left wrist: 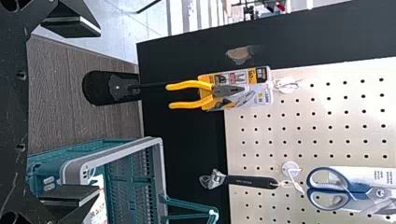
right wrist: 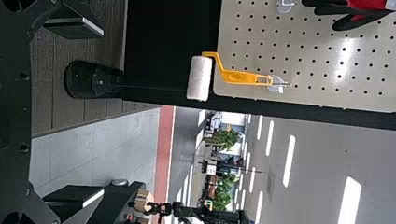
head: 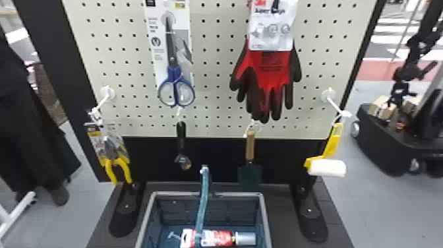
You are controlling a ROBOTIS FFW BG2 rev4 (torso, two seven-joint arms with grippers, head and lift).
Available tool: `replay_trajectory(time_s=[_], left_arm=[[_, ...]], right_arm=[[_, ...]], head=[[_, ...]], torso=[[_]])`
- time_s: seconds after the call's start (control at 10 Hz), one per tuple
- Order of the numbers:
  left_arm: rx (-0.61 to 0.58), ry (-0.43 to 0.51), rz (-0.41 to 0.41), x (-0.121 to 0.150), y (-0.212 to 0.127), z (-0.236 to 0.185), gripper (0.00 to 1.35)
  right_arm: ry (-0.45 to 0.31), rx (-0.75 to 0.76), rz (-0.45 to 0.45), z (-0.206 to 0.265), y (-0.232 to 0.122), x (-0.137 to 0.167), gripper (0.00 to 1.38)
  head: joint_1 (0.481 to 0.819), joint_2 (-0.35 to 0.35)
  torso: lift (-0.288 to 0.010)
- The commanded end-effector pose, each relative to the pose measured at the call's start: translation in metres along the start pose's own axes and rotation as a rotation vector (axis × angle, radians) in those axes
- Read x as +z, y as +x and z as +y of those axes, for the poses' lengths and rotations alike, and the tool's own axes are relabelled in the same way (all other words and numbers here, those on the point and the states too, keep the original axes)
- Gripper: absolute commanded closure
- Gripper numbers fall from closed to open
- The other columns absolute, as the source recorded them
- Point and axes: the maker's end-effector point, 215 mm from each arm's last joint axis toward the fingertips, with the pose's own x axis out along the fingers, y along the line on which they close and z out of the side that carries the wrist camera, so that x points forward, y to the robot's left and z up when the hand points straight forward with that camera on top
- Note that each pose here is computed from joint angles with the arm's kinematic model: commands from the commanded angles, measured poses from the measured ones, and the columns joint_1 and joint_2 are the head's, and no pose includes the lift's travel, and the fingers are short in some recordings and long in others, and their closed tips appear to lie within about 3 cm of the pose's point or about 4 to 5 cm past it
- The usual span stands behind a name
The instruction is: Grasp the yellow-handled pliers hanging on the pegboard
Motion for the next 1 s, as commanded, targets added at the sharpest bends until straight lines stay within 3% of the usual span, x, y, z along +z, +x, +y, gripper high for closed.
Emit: replay_trajectory(time_s=[0.0, 0.5, 0.9], left_arm=[[0.002, -0.002, 0.000, 0.000, 0.000, 0.000, 0.12], [0.007, 0.004, 0.000, 0.000, 0.000, 0.003, 0.12], [-0.006, 0.071, -0.044, 0.024, 0.020, 0.036, 0.12]], right_arm=[[0.000, -0.001, 0.003, 0.000, 0.000, -0.001, 0.12], [-0.001, 0.000, 0.008, 0.000, -0.001, -0.003, 0.12], [0.000, 0.000, 0.009, 0.000, -0.001, -0.003, 0.12]], head=[[0.549, 0.000], [0.549, 0.000], [0.549, 0.000]], torso=[[-0.100], [-0.100], [-0.100]])
